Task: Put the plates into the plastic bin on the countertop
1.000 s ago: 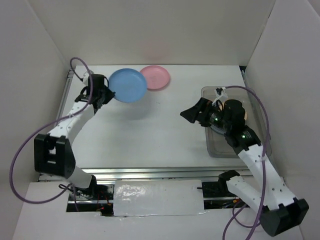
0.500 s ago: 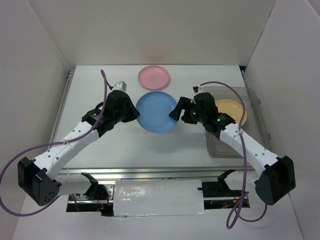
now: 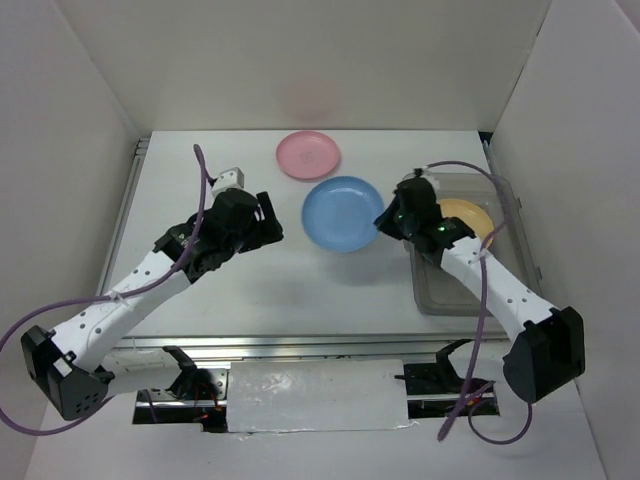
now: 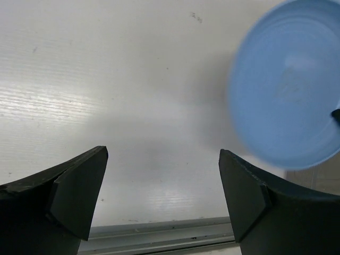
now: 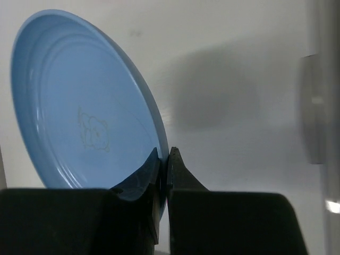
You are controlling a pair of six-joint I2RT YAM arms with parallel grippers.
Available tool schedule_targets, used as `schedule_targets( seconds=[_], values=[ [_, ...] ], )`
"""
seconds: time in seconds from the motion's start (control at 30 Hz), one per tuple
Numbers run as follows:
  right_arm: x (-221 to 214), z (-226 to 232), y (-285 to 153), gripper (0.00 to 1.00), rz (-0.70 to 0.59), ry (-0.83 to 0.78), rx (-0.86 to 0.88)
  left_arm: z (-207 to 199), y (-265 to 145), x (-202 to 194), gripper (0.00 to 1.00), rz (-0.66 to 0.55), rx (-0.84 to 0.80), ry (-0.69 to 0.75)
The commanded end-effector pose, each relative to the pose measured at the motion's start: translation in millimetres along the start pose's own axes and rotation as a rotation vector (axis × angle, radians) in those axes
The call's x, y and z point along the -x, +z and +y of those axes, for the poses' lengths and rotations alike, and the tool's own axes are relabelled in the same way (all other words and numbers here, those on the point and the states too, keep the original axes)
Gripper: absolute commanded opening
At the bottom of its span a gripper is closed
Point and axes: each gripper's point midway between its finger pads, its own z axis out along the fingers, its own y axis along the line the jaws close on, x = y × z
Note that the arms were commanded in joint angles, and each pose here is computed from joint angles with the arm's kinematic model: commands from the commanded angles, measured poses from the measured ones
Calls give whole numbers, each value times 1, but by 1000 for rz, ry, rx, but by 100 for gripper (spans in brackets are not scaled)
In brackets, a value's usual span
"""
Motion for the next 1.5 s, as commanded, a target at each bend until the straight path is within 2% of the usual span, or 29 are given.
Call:
schedule_targets(
  seconds=[0.0, 0.03, 0.07, 0.17, 0.3, 0.4, 0.53, 0.6, 0.63, 0.67, 0.8, 0.87, 0.97, 1.03, 1.1, 1.13, 1.2, 1.23, 1.27, 1.3, 1.33, 1.37, 1.4, 1.43, 1.47],
  values=[
    [53, -69, -9, 0, -145, 186, -171, 16, -17, 13, 99, -75, 37, -29],
    [79, -94, -22, 0, -229, 273, -186, 20, -20, 17, 99, -92, 29, -38],
    [75, -94, -24, 0, -225, 282, -174, 23, -20, 16, 99, -92, 32, -35],
    [101, -180, -42, 0, -334, 468, -300, 37, -15, 2, 99, -51, 35, -4],
    [101, -240, -42, 0, -325, 597, -352, 47, -8, -7, 99, -15, 40, 15],
    [94, -261, -32, 0, -271, 629, -368, 53, -1, -15, 99, 5, 39, 31],
    [94, -267, -36, 0, -294, 633, -372, 58, 10, -27, 99, 51, 35, 51],
    [98, -265, -42, 24, -319, 630, -369, 57, 12, -29, 99, 57, 26, 56],
    [102, -267, -46, 44, -338, 630, -387, 57, 13, -32, 99, 68, 19, 60],
    [100, -267, -51, 99, -340, 646, -410, 56, 14, -33, 99, 67, 14, 60],
    [113, -266, -82, 100, -434, 653, -481, 60, 17, -38, 99, 72, 14, 56],
    [124, -252, -103, 100, -494, 632, -452, 61, 19, -36, 99, 66, 18, 41],
    [134, -224, -128, 100, -549, 585, -384, 63, 24, -26, 99, 46, 22, -9],
    [137, -185, -137, 100, -545, 524, -244, 54, 34, -12, 99, 13, -15, -87],
    [131, -158, -136, 100, -509, 479, -134, 53, 48, 19, 99, -58, -47, -198],
    [127, -121, -138, 100, -471, 401, 43, 51, 63, 19, 99, -36, -55, -228],
    [107, -95, -131, 100, -387, 362, 190, 50, 82, 54, 99, -104, -103, -334],
    [96, -68, -136, 100, -332, 305, 327, 54, 107, 47, 99, -54, -96, -369],
    [86, -61, -134, 100, -294, 294, 370, 59, 119, 67, 99, -86, -101, -435],
    [79, -55, -135, 100, -267, 284, 402, 61, 132, 69, 99, -70, -107, -464],
    [76, -47, -141, 100, -268, 264, 436, 63, 161, 74, 99, -77, -130, -490],
    [65, -41, -140, 100, -239, 254, 464, 56, 172, 88, 99, -76, -195, -515],
    [63, -35, -147, 100, -260, 230, 489, 64, 204, 76, 99, -32, -183, -532],
    [52, -28, -148, 100, -232, 226, 524, 48, 213, 102, 99, -70, -266, -541],
    [49, -24, -150, 100, -234, 213, 543, 46, 228, 105, 99, -66, -280, -542]
  ],
)
